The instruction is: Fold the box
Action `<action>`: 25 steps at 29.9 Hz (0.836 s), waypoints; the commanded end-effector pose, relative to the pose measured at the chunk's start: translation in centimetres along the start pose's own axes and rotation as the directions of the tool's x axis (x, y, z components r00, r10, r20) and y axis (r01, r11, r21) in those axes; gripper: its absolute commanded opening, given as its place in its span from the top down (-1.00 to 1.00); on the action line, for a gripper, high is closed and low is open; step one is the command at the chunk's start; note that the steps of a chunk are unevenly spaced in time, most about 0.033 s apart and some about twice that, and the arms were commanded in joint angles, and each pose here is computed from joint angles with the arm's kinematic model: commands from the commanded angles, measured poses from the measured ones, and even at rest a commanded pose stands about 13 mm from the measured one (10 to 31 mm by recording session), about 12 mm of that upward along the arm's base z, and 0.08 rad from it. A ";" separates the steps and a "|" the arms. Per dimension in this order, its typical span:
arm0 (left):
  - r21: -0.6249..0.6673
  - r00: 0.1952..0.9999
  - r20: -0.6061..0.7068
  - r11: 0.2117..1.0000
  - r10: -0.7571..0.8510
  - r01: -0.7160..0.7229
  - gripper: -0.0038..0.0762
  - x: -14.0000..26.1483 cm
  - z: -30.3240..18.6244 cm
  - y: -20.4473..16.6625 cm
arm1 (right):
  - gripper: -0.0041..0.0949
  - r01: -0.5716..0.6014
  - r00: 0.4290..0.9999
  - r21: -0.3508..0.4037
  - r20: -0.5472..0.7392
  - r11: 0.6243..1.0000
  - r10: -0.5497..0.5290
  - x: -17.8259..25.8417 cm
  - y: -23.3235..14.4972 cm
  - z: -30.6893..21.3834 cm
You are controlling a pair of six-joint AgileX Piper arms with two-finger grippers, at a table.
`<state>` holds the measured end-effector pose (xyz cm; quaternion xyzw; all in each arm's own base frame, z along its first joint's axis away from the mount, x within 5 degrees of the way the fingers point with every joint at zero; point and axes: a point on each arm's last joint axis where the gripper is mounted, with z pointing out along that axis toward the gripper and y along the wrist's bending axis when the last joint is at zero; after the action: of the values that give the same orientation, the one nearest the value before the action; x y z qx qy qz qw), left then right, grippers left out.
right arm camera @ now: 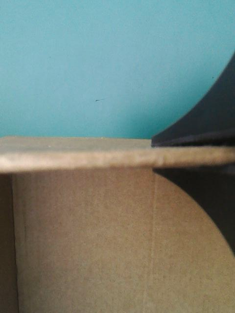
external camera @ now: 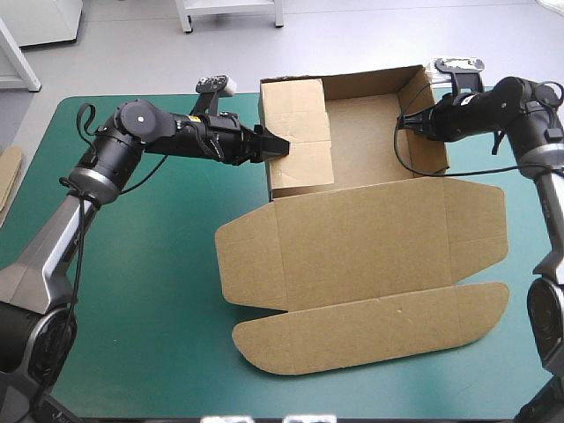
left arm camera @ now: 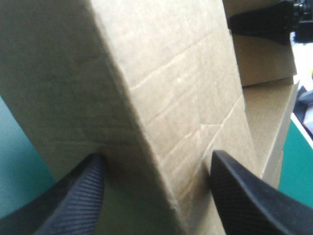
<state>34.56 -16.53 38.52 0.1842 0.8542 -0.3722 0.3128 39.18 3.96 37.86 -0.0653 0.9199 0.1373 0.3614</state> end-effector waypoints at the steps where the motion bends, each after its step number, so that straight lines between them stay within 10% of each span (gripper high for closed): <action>1: -0.037 0.997 0.076 0.999 0.019 -0.017 -0.18 -1.0 -2.1 -1.7 | 0.94 -0.019 0.996 -0.056 0.090 0.998 0.024 -1.1 2.8 -1.9; 25: -0.480 0.942 -0.334 0.867 -0.039 -0.134 0.09 0.1 0.8 1.7 | 0.94 -0.032 0.998 -0.058 -0.062 0.998 0.029 0.9 7.5 3.4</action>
<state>36.60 -15.88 34.19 0.1813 0.9610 -0.0979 0.1845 39.87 11.88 33.46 -0.0828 0.9452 0.1378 0.2843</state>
